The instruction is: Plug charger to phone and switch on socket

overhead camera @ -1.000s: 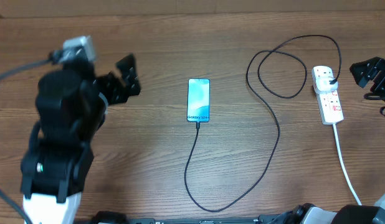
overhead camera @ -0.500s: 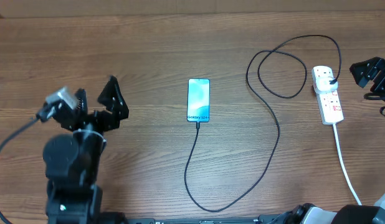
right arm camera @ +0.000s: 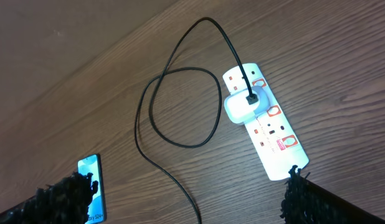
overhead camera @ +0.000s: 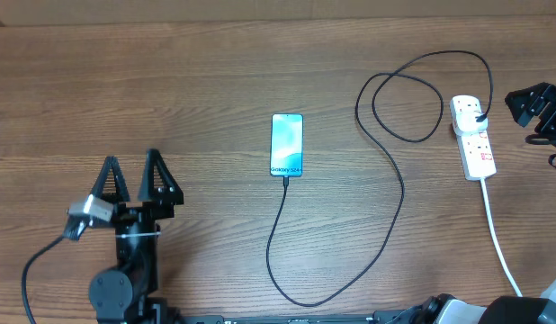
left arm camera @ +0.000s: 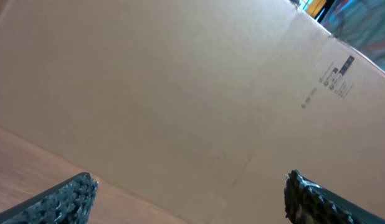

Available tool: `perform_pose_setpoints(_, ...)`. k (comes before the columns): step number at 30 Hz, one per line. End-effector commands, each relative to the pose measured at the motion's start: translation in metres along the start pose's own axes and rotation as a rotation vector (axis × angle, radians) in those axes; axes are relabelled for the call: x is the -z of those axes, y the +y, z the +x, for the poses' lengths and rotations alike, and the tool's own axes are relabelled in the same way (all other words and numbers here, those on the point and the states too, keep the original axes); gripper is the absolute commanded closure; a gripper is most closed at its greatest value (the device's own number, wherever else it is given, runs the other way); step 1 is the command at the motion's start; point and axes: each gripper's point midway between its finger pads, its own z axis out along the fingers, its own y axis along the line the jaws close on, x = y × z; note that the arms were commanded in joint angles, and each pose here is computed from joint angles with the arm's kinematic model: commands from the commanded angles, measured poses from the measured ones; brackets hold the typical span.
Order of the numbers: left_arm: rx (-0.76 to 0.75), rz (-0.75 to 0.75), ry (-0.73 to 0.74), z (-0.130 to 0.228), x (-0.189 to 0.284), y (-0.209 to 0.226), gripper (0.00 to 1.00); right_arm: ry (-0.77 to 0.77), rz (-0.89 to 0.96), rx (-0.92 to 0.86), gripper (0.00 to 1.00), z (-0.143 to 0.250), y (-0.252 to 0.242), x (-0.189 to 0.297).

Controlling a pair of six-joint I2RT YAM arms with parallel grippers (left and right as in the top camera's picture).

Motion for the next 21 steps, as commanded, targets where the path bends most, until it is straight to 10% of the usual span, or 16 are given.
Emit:
perform_pose_setpoints(1, 0.001, -0.029, -0.055, -0.002, 0.010, 0.014, 0.00, 0.000, -0.007, 0.003, 0.00, -0.001, 0.001, -0.002)
perform_pose_setpoints(21, -0.012, -0.103, -0.052, 0.022, 0.031, 0.046, 0.00, 0.000, -0.007, 0.003, 0.00, -0.001, 0.001, -0.002)
